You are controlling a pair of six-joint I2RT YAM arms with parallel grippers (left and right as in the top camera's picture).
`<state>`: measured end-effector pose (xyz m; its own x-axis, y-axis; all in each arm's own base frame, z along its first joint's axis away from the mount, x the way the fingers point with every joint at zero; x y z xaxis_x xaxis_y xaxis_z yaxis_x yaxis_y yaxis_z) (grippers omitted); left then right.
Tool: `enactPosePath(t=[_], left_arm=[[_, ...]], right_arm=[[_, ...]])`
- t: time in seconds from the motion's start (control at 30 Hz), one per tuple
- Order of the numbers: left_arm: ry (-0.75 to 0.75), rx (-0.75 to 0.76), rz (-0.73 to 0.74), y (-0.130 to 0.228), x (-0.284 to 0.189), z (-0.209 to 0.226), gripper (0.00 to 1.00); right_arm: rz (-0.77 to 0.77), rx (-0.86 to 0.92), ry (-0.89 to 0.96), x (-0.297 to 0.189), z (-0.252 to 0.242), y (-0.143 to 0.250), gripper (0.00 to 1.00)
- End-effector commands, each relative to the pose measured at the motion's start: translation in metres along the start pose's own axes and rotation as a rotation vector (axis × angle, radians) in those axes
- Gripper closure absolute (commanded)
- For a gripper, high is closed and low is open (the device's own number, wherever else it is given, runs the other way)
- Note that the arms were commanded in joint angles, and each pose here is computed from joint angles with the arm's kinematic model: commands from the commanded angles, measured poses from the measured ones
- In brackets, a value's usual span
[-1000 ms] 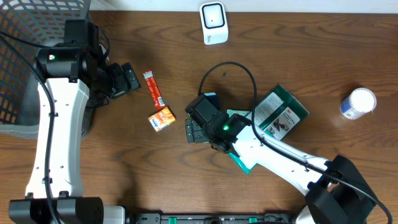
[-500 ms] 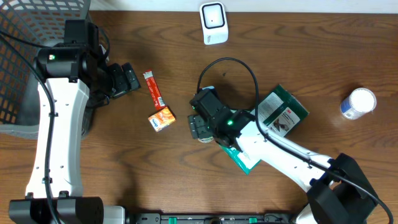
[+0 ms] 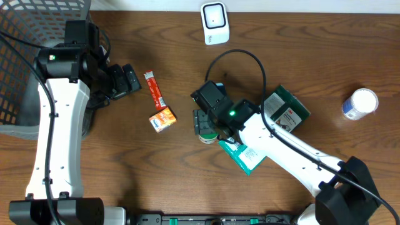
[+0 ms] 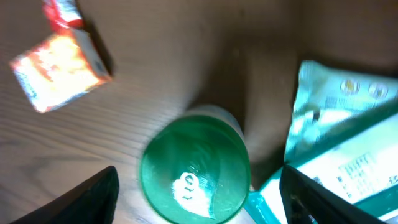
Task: Scan the item barcode
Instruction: 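Close the right gripper on the jar's green lid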
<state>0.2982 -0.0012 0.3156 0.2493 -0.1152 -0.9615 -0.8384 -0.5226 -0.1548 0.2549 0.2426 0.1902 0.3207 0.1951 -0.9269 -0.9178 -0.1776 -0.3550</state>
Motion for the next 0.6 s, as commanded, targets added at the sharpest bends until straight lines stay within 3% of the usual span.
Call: enactPosePath(t=[0.0,0.23,0.3,0.57], left_arm=[[-0.003,-0.005,-0.006,0.003,-0.004,0.002,0.00],[-0.003,-0.005,-0.006,0.003,-0.004,0.002,0.00],[-0.003,-0.005,-0.006,0.003,-0.004,0.002,0.00],[-0.003,-0.005,-0.006,0.003,-0.004,0.002,0.00]], right_arm=[[0.042,0.099,0.049,0.016,-0.004,0.023,0.21],[0.040,0.067,0.022,0.031,0.008,0.046,0.22],[0.024,0.054,0.010,0.031,0.012,0.045,0.26],[-0.045,-0.048,0.061,0.032,0.004,0.034,0.24]])
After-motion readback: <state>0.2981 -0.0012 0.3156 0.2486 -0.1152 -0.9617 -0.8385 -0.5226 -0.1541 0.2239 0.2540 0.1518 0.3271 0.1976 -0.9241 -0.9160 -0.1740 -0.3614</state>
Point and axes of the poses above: each gripper's point midway between its finger pads, its own x axis out along the fingers, its own z axis along the line the jaws close on, y = z × x, the point moved 10 cm from there along -x, back along the fingers, and after that the axes turned 7 degrees about -x, right-handed, at the moved point
